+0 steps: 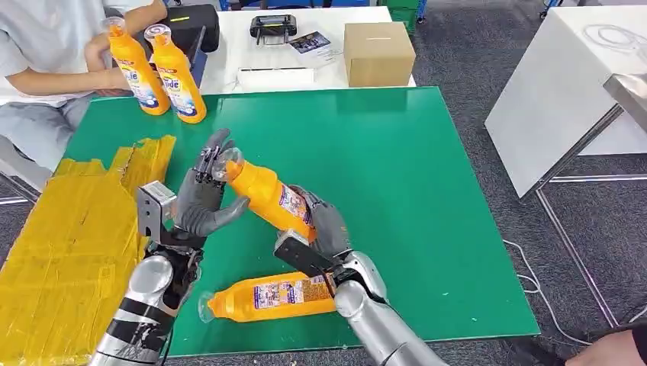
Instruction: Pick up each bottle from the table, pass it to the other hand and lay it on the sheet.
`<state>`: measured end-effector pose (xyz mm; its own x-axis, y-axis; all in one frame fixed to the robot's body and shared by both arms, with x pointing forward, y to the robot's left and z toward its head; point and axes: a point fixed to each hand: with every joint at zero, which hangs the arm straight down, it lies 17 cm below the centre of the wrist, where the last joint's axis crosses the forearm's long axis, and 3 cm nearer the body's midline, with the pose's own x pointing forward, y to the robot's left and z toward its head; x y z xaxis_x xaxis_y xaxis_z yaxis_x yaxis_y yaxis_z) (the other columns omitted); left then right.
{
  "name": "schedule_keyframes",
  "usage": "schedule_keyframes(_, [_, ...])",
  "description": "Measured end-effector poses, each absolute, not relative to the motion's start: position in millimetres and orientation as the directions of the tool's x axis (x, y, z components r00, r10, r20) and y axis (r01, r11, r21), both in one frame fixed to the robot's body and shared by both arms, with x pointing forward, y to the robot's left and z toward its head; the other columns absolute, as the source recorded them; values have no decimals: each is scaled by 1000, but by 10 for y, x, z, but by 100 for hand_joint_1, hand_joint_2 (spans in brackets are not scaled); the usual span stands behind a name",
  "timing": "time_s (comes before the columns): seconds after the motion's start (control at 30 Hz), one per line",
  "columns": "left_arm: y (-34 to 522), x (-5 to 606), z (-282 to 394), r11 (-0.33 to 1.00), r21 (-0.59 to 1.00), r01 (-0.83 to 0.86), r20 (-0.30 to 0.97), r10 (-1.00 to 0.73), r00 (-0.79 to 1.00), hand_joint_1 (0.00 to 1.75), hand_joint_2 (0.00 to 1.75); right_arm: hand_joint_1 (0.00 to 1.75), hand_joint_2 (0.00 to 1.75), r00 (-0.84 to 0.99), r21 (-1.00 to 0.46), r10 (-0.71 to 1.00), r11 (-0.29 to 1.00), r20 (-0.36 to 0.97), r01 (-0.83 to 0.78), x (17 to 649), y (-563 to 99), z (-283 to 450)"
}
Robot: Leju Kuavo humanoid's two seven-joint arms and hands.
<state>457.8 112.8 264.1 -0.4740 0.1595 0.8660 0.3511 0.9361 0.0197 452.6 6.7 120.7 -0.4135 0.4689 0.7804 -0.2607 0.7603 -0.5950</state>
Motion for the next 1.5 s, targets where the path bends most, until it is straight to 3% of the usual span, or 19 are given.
schedule_keyframes(0.47, [1089, 4670, 2599, 955, 151, 254, 854, 3, -520, 0, 175, 175, 175, -424, -592, 464, 767, 778, -247, 4475, 156, 1258])
schedule_keyframes(1.5, [1087, 4885, 2244, 940, 31, 338, 922, 104, -373, 0, 175, 175, 175, -428, -588, 479, 791, 766, -167, 4469, 21, 1326])
